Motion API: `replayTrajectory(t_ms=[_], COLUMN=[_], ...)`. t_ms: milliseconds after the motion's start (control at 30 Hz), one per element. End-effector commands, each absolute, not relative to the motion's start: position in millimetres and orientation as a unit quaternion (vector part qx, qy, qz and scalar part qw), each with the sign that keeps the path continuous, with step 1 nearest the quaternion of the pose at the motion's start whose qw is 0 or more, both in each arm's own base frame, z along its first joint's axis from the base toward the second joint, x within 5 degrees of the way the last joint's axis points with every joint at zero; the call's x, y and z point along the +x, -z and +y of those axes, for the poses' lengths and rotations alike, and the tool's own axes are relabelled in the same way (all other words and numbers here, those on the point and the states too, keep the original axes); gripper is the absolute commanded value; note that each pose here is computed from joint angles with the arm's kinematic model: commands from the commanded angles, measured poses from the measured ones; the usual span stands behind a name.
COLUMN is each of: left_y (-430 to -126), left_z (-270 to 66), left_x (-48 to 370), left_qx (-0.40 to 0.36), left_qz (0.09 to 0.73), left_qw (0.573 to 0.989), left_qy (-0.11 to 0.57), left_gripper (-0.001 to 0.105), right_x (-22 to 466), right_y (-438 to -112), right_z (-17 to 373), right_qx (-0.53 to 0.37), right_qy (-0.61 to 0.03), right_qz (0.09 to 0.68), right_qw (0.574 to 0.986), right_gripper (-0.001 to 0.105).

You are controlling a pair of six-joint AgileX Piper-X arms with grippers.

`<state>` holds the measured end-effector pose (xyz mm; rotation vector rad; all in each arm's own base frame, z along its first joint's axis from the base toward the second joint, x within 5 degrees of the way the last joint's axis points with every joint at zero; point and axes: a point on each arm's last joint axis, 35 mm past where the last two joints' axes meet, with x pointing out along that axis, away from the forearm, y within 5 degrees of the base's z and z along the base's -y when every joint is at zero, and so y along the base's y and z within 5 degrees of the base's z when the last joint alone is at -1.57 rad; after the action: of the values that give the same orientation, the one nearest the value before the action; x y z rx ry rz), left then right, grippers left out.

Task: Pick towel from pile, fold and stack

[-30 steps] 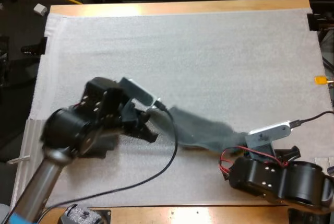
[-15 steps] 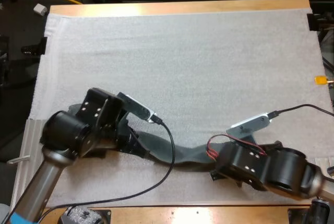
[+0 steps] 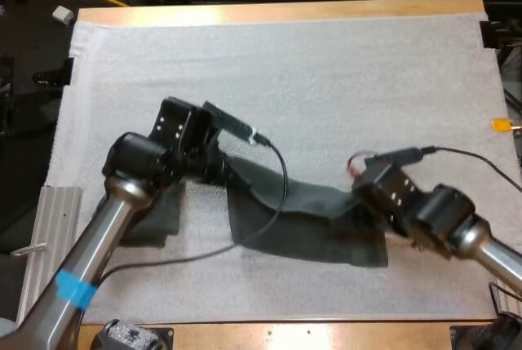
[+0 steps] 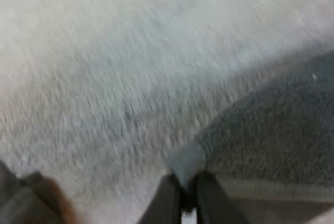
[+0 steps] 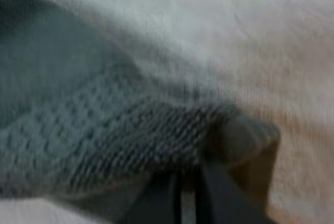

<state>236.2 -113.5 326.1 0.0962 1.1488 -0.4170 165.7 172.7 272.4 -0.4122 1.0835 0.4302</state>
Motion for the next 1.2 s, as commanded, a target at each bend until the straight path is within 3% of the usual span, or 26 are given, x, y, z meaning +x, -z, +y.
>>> replayTrajectory(t_ms=[0, 300, 767, 1033, 1133, 1167], left_y=[-316.6, -274.9, -230.6, -220.9, -221.6, -221.2], left_z=[-109.9, -97.7, -103.7, -100.0, -100.4, -103.1], left_x=[267.4, 318.8, 358.0, 369.2, 370.3, 371.0], left_qx=[0.018, -0.038, -0.044, -0.058, -0.062, -0.061], left_qz=[0.506, 0.509, 0.492, 0.481, 0.476, 0.472], left_qw=[0.842, 0.84, 0.851, 0.857, 0.859, 0.859], left_qy=[0.186, 0.185, 0.176, 0.177, 0.18, 0.19], left_gripper=[0.0, 0.001, 0.0, 0.0, 0.006, 0.005], right_x=[220.8, 270.2, 308.2, 316.3, 318.0, 318.2], right_y=[-264.4, -230.3, -197.0, -191.8, -191.5, -193.3], right_z=[148.2, 125.3, 111.4, 106.5, 106.3, 108.7], right_qx=[-0.097, -0.04, 0.011, 0.017, 0.018, 0.02], right_qy=[-0.192, -0.154, -0.104, -0.093, -0.094, -0.098], right_qz=[0.492, 0.526, 0.506, 0.497, 0.492, 0.486], right_qw=[0.843, 0.835, 0.856, 0.863, 0.865, 0.868], right_gripper=[0.0, 0.0, 0.0, 0.001, 0.011, 0.01])
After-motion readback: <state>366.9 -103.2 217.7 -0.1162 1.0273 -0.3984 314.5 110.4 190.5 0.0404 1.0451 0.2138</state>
